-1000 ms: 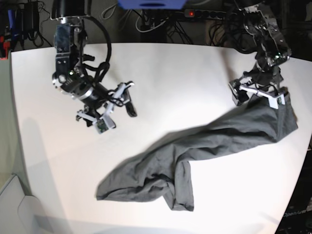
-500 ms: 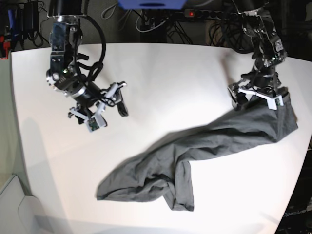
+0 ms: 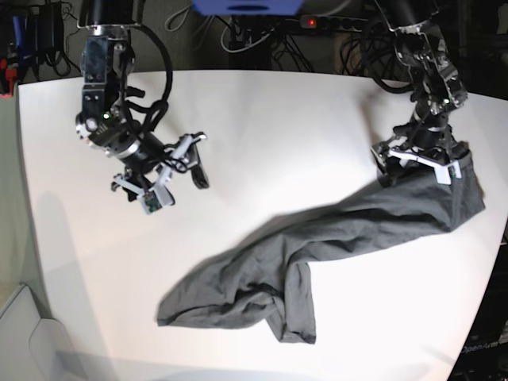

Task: Layout the t-shirt on the table in an organized manner, then fold the t-shirt properly
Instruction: 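Lower the left gripper onto the t-shirt end and grasp it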

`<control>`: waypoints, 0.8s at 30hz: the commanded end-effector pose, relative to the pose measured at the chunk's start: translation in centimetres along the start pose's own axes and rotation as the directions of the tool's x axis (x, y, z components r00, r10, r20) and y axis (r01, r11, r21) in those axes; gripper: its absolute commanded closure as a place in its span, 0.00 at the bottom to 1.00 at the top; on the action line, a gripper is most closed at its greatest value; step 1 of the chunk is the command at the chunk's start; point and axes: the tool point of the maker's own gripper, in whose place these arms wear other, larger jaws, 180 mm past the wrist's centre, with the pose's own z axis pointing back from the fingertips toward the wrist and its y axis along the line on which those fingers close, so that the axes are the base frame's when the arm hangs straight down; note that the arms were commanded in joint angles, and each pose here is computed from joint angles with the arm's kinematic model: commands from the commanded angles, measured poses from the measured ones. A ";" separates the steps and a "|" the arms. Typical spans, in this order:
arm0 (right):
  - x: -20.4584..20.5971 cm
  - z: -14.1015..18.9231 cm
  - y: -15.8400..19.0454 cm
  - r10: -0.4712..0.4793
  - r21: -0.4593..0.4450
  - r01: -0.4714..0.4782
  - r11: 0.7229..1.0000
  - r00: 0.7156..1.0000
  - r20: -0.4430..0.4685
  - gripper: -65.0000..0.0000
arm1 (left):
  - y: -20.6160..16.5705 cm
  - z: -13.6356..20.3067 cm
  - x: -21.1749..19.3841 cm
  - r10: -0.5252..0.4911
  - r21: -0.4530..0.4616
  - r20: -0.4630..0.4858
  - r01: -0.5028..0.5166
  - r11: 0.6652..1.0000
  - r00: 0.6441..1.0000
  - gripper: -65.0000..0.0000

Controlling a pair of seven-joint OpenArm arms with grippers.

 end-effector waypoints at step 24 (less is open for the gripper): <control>0.7 0.3 0.1 -0.002 0.006 0.001 1.000 0.999 0.037 0.33 | 0.1 0.0 -2.1 0.021 0.011 -0.078 -0.020 1.000 0.997 0.70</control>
